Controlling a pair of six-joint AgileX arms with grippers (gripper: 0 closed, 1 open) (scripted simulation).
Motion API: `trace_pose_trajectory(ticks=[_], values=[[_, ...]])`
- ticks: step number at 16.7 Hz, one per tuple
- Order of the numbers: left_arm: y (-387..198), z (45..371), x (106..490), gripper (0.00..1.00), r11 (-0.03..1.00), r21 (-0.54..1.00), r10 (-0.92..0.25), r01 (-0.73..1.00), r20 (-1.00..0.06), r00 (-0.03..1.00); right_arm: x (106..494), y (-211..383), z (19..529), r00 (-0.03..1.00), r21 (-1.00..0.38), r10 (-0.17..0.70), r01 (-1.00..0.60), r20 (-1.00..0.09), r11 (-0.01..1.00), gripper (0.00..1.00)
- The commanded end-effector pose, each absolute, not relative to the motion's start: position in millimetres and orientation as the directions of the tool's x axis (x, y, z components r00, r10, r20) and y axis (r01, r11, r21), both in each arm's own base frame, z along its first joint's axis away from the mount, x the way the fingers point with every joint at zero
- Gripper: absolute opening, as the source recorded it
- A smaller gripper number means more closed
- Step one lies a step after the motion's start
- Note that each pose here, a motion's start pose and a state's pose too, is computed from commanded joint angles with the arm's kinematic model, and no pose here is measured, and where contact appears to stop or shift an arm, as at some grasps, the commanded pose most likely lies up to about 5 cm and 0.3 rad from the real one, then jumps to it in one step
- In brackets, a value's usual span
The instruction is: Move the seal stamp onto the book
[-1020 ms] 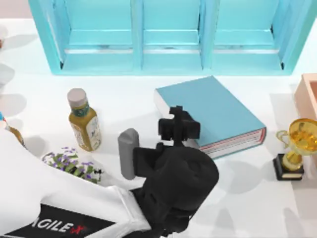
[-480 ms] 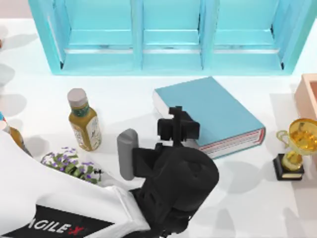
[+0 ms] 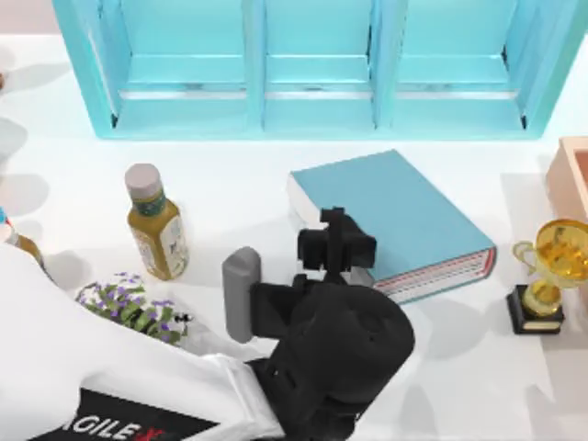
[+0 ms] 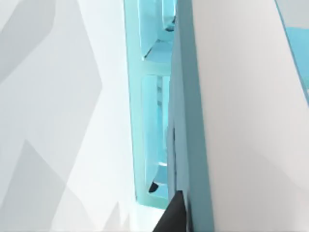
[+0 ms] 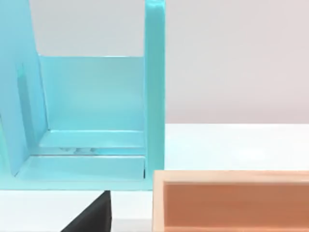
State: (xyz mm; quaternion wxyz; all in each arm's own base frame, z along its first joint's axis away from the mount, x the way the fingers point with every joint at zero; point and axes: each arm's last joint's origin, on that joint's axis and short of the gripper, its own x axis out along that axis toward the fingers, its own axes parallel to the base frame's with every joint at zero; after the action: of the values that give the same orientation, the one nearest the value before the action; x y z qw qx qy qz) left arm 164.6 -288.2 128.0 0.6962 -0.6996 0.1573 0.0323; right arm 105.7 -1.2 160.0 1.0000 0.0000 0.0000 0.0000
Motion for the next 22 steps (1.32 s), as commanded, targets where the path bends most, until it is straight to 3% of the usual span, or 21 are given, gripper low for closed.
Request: trace_pose_trajectory(ticks=[12, 22], values=[[-288, 102, 165, 0.0, 0.019, -0.964, -0.176, -0.265, -0.264, 0.948, 106, -1, 160, 1.0, 0.0, 0.0, 0.0, 0.0, 1.0, 1.0], [-288, 102, 165, 0.75, 0.019, -0.964, -0.176, -0.265, -0.264, 0.948, 106, -1, 160, 1.0, 0.0, 0.0, 0.0, 0.0, 1.0, 1.0]])
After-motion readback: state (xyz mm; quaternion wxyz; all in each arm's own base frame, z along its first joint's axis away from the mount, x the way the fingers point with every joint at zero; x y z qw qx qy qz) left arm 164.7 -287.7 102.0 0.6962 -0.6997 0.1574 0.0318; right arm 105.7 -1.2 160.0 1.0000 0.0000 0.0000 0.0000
